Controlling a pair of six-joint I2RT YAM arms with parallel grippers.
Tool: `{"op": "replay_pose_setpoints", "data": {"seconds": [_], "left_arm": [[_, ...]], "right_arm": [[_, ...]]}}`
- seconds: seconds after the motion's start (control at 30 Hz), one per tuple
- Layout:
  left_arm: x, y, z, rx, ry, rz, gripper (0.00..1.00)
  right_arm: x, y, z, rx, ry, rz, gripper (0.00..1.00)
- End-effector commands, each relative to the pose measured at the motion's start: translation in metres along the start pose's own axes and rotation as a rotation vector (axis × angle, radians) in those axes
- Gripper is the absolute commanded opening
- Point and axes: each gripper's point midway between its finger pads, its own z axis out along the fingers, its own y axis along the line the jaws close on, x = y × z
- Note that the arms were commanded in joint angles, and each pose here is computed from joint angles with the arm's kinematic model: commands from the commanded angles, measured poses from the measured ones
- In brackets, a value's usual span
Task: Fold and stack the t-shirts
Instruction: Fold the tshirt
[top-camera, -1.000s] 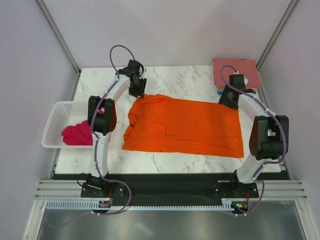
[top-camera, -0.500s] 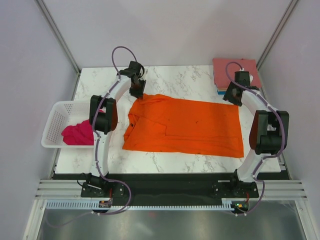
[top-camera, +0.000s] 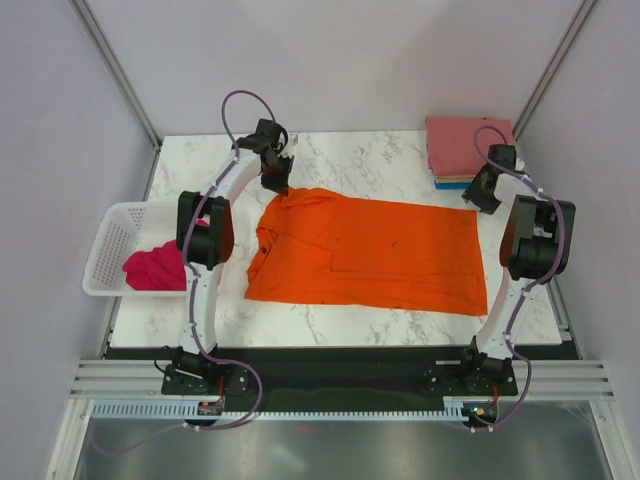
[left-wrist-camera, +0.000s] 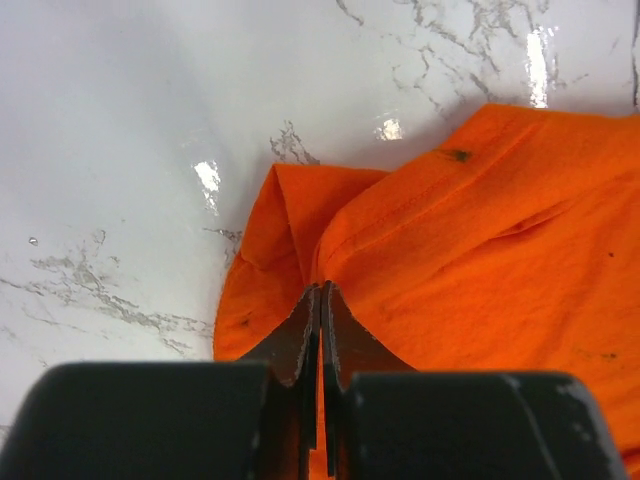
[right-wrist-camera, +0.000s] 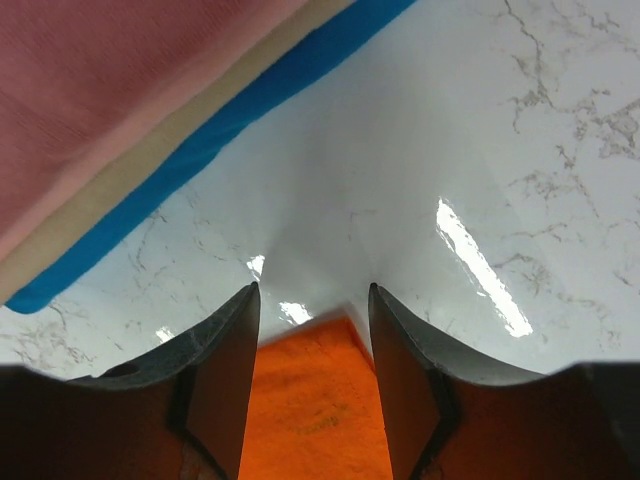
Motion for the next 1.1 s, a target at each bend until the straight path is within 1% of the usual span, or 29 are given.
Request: {"op": "replay_pose_setpoints", "data": {"seconds": [0.0, 0.27, 0.47, 0.73, 0.8, 0.83, 0.87, 0.93, 0.97, 1.0, 1.07], "left_arm": [[-0.039, -0.016, -0.041, 0.044, -0.128, 0.042, 0.02], [-0.047, -0.021, -0.055, 0.052, -0.159, 0.05, 0.02], [-0.046, -0.021, -0.059, 0.04, -0.161, 0.051, 0.02], [-0.049, -0.021, -0.067, 0.025, -0.176, 0.054, 0.02], [-0.049, -0.022, -0.067, 0.023, -0.175, 0.025, 0.02], [-0.049, -0.023, -0.068, 0.023, -0.175, 0.024, 0.02], [-0.049, -0.023, -0.069, 0.023, -0.175, 0.024, 0.02], [-0.048, -0.021, -0.069, 0.018, -0.172, 0.02, 0.02], [-0.047, -0.022, -0.07, 0.017, -0.171, 0.021, 0.02], [-0.046, -0.02, -0.071, 0.009, -0.17, 0.017, 0.02], [-0.044, -0.019, -0.072, 0.0, -0.167, 0.008, 0.02]], "right_arm": [[-0.022, 0.016, -0.002, -0.036, -0.049, 0.047, 0.55], [-0.013, 0.007, -0.003, 0.002, -0.034, 0.043, 0.52], [-0.002, -0.002, 0.002, 0.031, -0.008, 0.026, 0.5], [0.004, -0.006, -0.005, 0.039, -0.005, 0.026, 0.48], [0.006, -0.008, -0.005, 0.045, -0.003, 0.02, 0.47], [0.007, -0.008, -0.005, 0.045, -0.002, 0.016, 0.45], [0.007, -0.009, -0.004, 0.048, -0.001, 0.012, 0.33], [0.005, -0.011, -0.003, 0.059, -0.008, 0.003, 0.18], [0.003, -0.013, -0.003, 0.069, -0.016, 0.002, 0.02], [0.001, -0.013, -0.003, 0.071, -0.02, 0.001, 0.0], [-0.004, -0.01, -0.006, 0.054, -0.032, -0.001, 0.0]]}}
